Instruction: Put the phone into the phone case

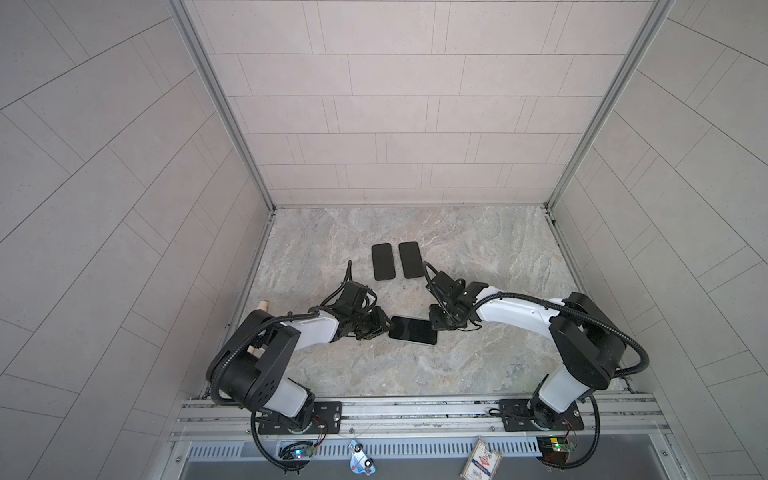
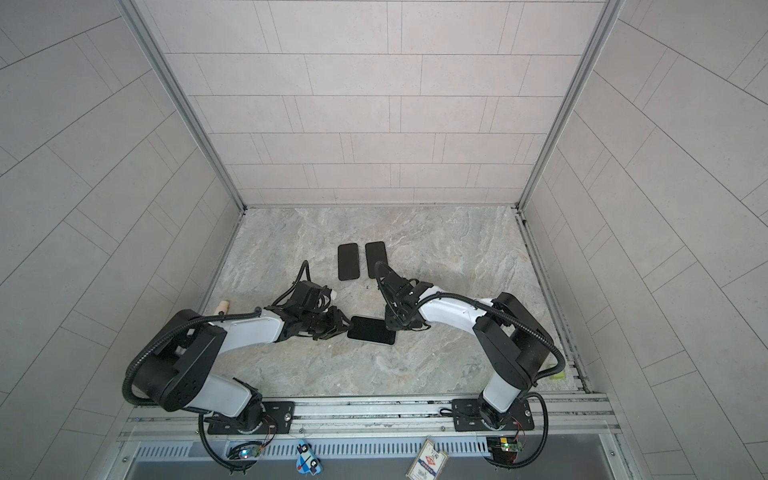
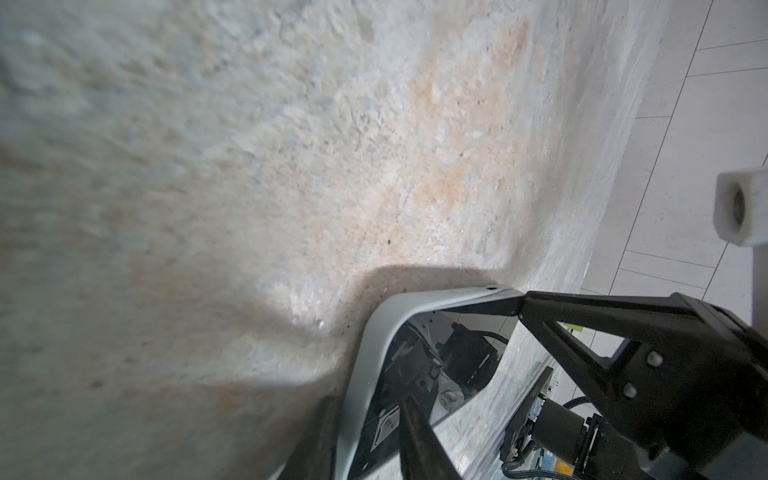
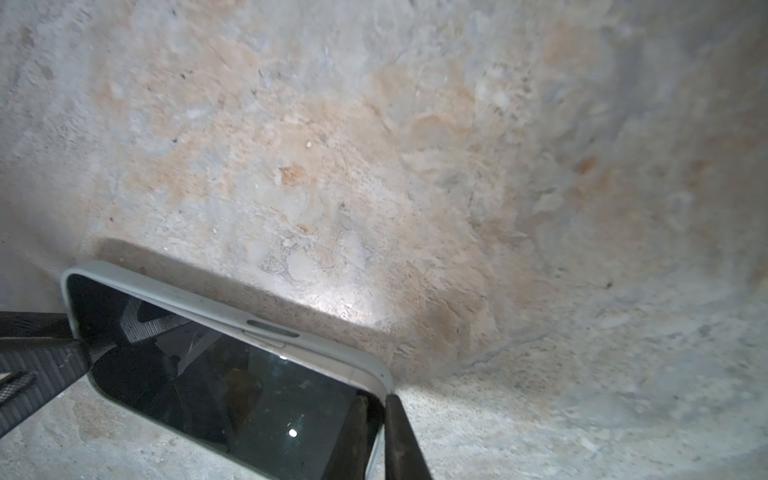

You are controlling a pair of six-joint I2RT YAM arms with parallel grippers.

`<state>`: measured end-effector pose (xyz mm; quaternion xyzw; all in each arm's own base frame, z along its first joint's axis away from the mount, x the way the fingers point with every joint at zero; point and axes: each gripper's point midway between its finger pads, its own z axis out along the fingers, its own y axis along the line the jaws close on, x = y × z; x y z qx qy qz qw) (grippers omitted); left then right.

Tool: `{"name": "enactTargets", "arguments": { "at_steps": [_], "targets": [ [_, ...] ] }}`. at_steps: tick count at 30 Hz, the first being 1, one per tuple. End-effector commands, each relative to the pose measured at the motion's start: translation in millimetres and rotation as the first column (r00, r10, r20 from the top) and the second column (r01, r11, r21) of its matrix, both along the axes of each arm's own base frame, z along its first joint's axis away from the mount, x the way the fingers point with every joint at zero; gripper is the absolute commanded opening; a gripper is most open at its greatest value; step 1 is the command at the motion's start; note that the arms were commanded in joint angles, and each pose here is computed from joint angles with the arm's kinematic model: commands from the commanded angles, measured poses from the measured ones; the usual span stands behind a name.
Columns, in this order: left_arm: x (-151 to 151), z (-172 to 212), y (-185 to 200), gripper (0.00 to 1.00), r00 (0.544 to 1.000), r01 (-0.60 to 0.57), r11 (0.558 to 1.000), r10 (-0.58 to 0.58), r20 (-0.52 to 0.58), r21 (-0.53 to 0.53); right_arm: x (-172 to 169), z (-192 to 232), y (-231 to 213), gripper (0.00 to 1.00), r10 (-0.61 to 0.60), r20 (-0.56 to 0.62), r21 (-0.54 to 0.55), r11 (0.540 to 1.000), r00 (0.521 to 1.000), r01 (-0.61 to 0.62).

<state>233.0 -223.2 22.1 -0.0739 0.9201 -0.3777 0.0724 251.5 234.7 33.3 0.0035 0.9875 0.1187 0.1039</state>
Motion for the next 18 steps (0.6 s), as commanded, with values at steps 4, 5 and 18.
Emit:
{"name": "enactTargets", "arguments": {
  "at_steps": [4, 5, 18],
  "targets": [
    [3, 4, -5, 0.32, 1.0, 0.012, 1.0, -0.012, 0.01, -0.011, -8, -24, -4, 0.13, -0.005, -0.046, -0.044, 0.999, 0.999, 0.003],
    [3, 3, -5, 0.32, 1.0, 0.012, 1.0, -0.012, 0.006, -0.009, -8, -24, -4, 0.13, -0.005, -0.049, -0.043, 0.999, 0.999, 0.003],
    [3, 4, -5, 0.32, 1.0, 0.012, 1.0, -0.012, 0.008, -0.01, -12, -35, -6, 0.13, 0.003, -0.076, -0.083, 0.996, 0.997, -0.009]
  ]
}}
